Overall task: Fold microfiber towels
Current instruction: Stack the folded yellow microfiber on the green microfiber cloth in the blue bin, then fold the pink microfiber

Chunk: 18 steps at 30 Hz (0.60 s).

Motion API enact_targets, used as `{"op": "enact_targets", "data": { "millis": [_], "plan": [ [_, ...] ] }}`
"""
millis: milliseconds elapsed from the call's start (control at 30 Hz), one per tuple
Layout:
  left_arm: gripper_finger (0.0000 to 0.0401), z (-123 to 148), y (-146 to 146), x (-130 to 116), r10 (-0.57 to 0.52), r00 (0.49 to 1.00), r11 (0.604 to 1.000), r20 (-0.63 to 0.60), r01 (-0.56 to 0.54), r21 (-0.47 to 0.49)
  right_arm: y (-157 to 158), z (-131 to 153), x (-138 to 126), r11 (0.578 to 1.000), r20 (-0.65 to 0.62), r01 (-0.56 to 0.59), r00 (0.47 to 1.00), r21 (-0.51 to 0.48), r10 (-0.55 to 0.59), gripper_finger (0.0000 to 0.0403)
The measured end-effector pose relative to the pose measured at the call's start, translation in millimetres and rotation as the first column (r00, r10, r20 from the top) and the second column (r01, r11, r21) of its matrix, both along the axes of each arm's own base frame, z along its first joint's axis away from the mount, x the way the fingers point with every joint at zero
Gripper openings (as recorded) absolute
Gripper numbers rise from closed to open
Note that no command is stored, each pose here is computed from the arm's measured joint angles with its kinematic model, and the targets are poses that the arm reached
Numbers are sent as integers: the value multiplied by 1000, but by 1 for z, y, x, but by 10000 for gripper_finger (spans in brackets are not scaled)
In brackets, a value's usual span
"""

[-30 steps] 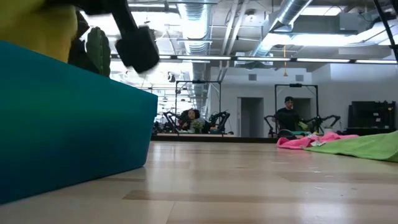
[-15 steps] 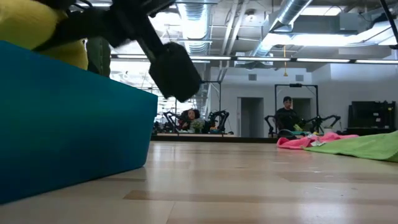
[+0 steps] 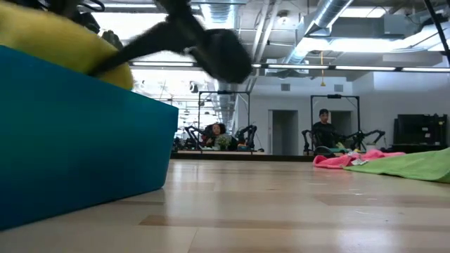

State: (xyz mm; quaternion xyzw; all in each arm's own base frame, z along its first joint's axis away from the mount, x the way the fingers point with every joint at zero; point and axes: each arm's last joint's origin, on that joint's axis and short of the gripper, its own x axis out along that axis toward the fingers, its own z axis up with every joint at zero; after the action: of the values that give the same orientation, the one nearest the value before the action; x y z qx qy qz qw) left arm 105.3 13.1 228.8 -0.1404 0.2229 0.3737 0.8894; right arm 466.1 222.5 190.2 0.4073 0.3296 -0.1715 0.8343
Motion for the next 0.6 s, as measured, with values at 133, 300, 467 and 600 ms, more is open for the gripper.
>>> {"op": "enact_targets", "data": {
  "millis": [133,300,467,600],
  "plan": [
    [0,0,0,0,0,1000,1000,0,0,0,1,7,-5,999,-86,-23,996,-35,20,202],
    [0,0,0,0,0,1000,1000,0,0,-1,5,14,-9,998,-115,-41,993,-55,34,205],
    [0,0,0,0,2,1000,1000,3,-2,-5,12,28,-13,987,-81,-29,997,-161,16,205],
    [0,0,0,0,1,1000,1000,9,-1,-15,32,52,-18,918,91,34,996,-395,3,205]
  ]
}}
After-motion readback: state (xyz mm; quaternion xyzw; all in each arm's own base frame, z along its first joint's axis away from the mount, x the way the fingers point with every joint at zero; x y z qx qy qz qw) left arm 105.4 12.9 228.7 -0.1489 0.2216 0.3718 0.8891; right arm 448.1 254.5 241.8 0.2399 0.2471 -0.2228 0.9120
